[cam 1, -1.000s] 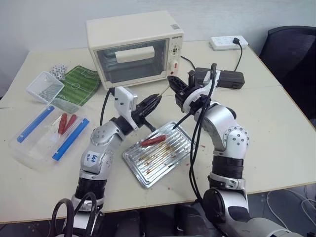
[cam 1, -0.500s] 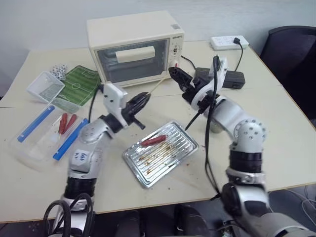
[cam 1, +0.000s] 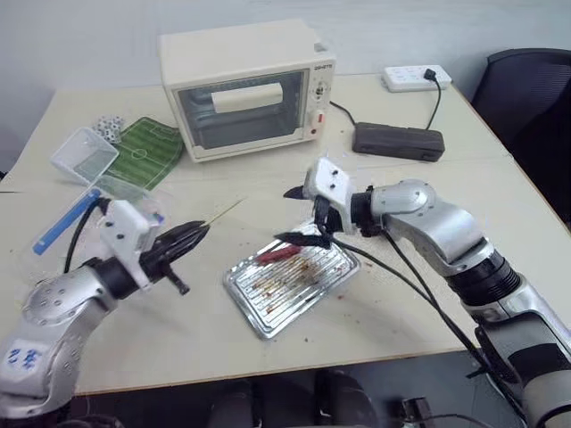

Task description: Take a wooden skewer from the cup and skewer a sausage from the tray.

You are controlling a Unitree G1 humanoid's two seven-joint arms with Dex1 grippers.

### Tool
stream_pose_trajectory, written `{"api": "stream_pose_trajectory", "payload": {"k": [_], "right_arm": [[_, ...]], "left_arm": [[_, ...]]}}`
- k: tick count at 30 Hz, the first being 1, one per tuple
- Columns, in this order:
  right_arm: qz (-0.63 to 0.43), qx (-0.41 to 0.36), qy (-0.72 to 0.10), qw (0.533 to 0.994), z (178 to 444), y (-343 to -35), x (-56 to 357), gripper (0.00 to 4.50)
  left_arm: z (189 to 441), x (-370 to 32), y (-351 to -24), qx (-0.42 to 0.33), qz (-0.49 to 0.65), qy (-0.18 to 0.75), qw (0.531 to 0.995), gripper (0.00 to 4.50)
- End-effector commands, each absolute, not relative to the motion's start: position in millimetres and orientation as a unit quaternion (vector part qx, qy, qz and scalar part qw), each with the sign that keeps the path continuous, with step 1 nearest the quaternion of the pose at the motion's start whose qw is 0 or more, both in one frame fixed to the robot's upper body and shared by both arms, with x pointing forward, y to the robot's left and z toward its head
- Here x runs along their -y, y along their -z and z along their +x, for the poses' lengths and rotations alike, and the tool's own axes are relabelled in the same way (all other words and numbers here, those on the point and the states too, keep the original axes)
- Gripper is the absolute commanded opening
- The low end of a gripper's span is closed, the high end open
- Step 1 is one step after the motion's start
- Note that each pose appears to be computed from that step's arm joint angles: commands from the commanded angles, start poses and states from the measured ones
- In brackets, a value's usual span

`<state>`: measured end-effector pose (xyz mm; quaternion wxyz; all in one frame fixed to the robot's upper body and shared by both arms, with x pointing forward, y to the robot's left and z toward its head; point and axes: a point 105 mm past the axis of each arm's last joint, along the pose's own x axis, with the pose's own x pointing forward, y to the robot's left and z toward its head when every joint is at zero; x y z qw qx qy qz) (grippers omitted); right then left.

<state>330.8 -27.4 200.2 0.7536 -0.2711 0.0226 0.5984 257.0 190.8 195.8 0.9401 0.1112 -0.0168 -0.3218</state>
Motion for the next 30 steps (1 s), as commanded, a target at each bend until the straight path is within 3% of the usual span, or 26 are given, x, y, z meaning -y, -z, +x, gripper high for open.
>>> {"api": "stream_pose_trajectory", "payload": {"k": [1,5,8,16,30], "right_arm": [[-0.301,-0.006,-0.624,0.721,323,-200,23,4.48],[-0.309,-0.009,-0.636,0.707,320,-195,24,4.48],[-0.307,-0.017,-0.639,0.705,322,-189,23,3.93],[-0.306,-0.039,-0.639,0.705,326,-172,24,1.38],[-0.347,-0.053,-0.638,0.685,338,-151,21,1.38]], "left_arm": [[247,-190,-208,0.038,0.126,0.314,0.94,0.0],[245,-189,-208,0.038,0.124,0.306,0.943,0.0],[243,-185,-206,0.038,0.123,0.307,0.943,0.0],[244,-181,-207,0.042,0.123,0.31,0.942,0.0],[250,-176,-209,0.048,0.129,0.323,0.936,0.0]]}}
